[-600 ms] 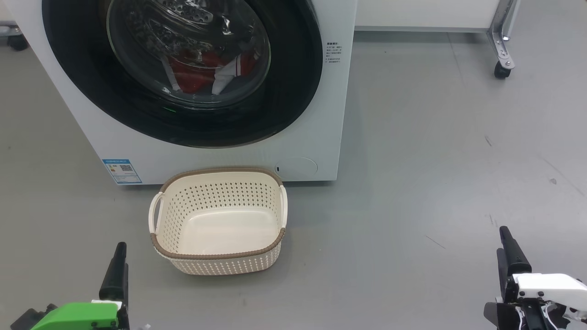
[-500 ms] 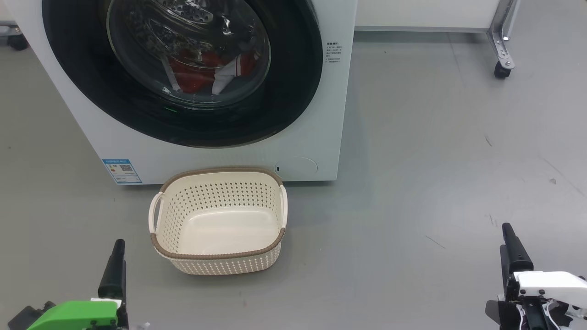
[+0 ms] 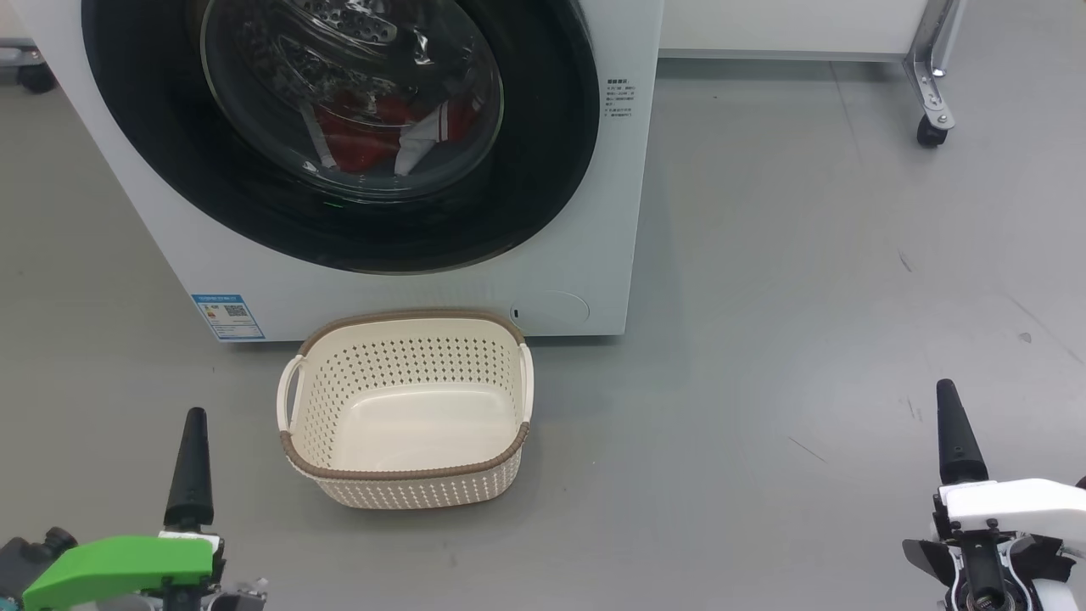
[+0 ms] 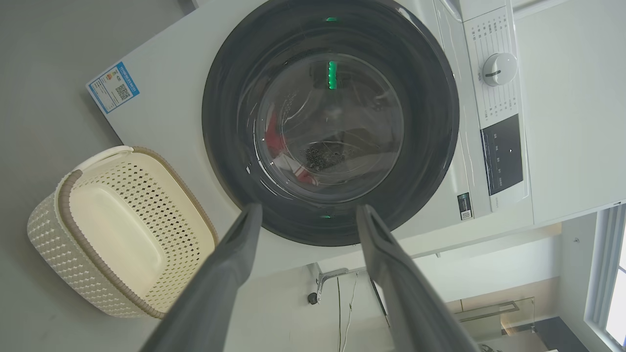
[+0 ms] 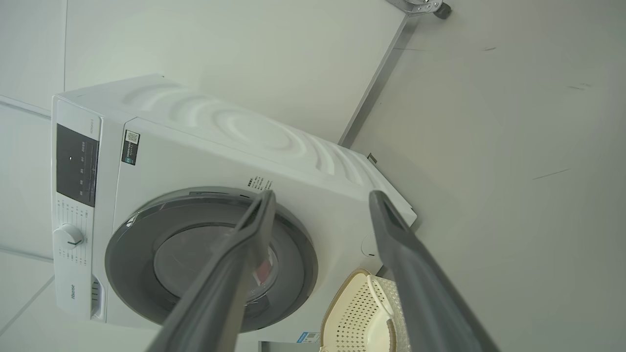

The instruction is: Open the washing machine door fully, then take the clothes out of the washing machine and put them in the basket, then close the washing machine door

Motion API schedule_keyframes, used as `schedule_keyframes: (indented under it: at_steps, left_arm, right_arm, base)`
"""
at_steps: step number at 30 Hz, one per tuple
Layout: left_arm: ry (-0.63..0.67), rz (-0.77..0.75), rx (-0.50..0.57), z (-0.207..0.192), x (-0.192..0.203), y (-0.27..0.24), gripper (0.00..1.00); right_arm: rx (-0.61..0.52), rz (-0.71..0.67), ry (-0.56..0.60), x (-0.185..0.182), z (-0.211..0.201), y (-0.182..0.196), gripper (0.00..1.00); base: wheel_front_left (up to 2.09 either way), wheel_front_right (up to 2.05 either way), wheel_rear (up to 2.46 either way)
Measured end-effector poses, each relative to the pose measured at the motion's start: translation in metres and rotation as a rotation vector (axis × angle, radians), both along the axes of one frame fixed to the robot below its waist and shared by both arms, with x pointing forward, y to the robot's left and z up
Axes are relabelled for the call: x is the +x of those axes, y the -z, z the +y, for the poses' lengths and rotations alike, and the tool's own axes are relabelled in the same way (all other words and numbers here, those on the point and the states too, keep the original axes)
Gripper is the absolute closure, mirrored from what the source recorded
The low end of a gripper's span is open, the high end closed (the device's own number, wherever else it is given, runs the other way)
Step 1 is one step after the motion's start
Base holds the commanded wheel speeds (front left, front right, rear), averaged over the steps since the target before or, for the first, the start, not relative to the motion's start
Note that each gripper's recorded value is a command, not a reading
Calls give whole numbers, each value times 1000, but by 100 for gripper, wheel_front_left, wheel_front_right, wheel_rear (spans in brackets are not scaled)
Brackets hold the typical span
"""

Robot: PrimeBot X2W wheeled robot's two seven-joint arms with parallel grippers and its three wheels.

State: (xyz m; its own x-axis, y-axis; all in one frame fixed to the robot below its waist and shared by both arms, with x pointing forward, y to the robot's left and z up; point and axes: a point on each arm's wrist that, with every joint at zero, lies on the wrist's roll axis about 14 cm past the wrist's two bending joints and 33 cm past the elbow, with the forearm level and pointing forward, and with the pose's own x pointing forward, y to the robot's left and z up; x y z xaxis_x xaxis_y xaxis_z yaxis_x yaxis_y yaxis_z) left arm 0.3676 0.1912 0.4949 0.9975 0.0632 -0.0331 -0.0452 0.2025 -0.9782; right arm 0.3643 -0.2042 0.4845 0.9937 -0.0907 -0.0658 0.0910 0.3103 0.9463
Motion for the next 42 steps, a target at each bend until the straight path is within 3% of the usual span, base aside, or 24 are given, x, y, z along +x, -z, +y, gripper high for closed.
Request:
schedule_keyframes:
  at_steps: [20,36,42]
  left_arm:
    - [42,-125,482,-14,4,-41,0]
    - [119,-174,877,-43,-3,-41,0]
    - [144,-179,977,-53,-5,-36,0]
  right_arm:
    - [-439,-51,-72,6,18,-24,0]
    - [-704,-20,-57,3,21,-20,0]
    - [-780,-7,-71,2,25,-16,0]
  base:
    - [0,0,0]
    - [0,0,0]
    - [0,0,0]
